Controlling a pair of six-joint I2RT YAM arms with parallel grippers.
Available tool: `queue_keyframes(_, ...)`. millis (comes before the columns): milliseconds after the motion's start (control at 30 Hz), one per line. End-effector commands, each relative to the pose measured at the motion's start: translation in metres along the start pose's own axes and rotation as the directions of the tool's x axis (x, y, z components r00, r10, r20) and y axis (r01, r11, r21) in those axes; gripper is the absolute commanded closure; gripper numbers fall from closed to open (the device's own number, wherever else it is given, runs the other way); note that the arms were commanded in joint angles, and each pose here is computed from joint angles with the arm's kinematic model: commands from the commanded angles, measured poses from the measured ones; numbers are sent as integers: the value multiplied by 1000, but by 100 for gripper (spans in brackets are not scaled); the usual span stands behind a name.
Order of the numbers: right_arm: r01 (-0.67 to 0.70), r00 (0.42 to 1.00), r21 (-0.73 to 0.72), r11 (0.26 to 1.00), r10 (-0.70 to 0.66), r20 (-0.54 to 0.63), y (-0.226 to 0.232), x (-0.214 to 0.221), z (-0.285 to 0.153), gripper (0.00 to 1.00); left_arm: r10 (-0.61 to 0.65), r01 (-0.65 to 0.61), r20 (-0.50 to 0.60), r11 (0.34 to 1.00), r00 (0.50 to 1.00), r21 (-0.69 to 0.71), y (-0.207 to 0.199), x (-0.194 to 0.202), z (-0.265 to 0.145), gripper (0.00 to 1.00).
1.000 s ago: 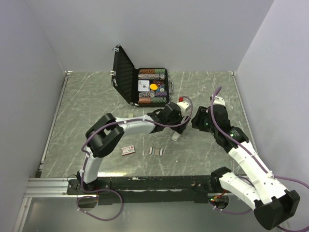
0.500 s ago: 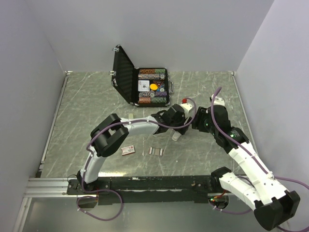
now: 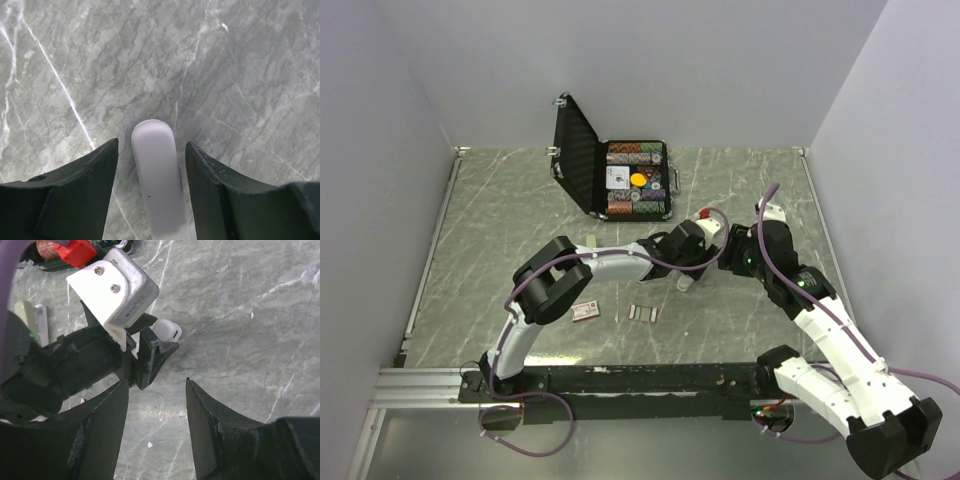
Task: Unload the staples from the stapler
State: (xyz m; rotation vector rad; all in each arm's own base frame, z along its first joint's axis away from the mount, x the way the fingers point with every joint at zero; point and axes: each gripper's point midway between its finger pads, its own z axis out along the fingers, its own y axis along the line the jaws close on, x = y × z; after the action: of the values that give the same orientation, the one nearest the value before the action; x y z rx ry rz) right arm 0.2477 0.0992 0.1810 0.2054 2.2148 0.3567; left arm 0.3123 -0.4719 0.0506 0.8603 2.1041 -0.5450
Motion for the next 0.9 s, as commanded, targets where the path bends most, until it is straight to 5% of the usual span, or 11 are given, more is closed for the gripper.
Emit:
queue_keyframes(0, -16, 999, -7, 1000, 16, 33, -1, -5, -7, 43, 5, -5, 39, 1000, 999, -7, -4, -12, 4, 42)
queue_keyframes(200, -17, 999, -2, 1000, 17, 31, -3, -2, -9, 43, -12, 13, 53, 999, 999, -30, -1, -18, 1, 67)
queue_keyframes(367, -8, 1000, 5, 1000, 8, 21, -5, 1, -6, 43, -17, 23, 96, 998, 995, -58, 4, -35, -20, 99)
queue_keyframes(567, 25, 999, -39, 999, -24, 21, 6, -8, -9, 43, 0, -1, 137, 1000, 991, 8, -5, -62, -76, 99)
queue_keyframes(867, 140, 990, -327, 935, -135, 38, 61, -22, -25, 46, -70, -16, 217, 929, 974, 370, -32, -83, -183, 99)
